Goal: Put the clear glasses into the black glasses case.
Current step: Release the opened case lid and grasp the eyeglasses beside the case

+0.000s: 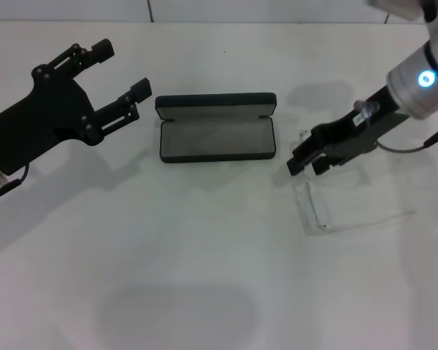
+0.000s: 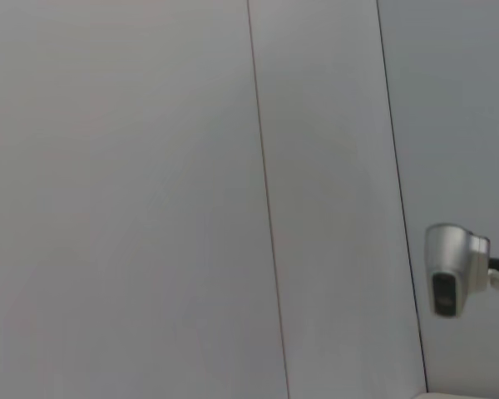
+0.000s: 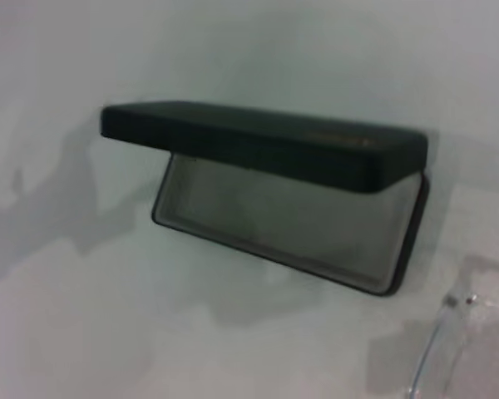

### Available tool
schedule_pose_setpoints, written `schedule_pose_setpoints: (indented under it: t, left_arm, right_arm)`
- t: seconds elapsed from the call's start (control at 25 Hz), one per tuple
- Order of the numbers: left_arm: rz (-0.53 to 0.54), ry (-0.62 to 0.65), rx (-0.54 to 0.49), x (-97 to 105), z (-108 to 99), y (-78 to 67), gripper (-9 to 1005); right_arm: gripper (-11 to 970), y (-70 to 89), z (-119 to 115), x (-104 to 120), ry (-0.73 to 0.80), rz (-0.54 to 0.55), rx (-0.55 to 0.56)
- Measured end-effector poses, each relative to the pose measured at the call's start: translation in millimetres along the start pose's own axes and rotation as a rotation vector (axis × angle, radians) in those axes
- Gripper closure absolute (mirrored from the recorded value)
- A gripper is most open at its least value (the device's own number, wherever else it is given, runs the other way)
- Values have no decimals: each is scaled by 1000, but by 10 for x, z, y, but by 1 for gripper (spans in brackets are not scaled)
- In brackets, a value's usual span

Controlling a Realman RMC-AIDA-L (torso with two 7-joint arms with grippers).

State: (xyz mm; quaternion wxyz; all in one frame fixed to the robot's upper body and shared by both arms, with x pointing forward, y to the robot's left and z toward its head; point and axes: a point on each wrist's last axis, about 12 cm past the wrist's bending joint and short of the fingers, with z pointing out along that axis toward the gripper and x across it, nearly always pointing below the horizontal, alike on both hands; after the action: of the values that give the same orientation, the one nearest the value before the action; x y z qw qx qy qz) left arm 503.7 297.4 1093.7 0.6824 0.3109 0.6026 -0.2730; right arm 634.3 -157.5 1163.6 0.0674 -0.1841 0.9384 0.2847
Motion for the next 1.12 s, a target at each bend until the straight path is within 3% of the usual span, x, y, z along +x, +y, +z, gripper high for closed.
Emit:
schedule_pose_setpoints:
  t: [0.2,0.72,1.0,1.12]
  left_arm:
    - [0,0,0,0,0,0,232]
    - [-1,2,-3,4,-1,2,233]
    - [9,2,-3,5,-1,1,233]
    - [9,2,-2,5,-1,0,233]
  right_arm:
    - [458,-24,109,2,10,9,52]
    - [485,-66,184,13,5,36,60]
    - [500,-50,205,25,31,-25,91]
    - [574,-56,200,26,31,-28,89]
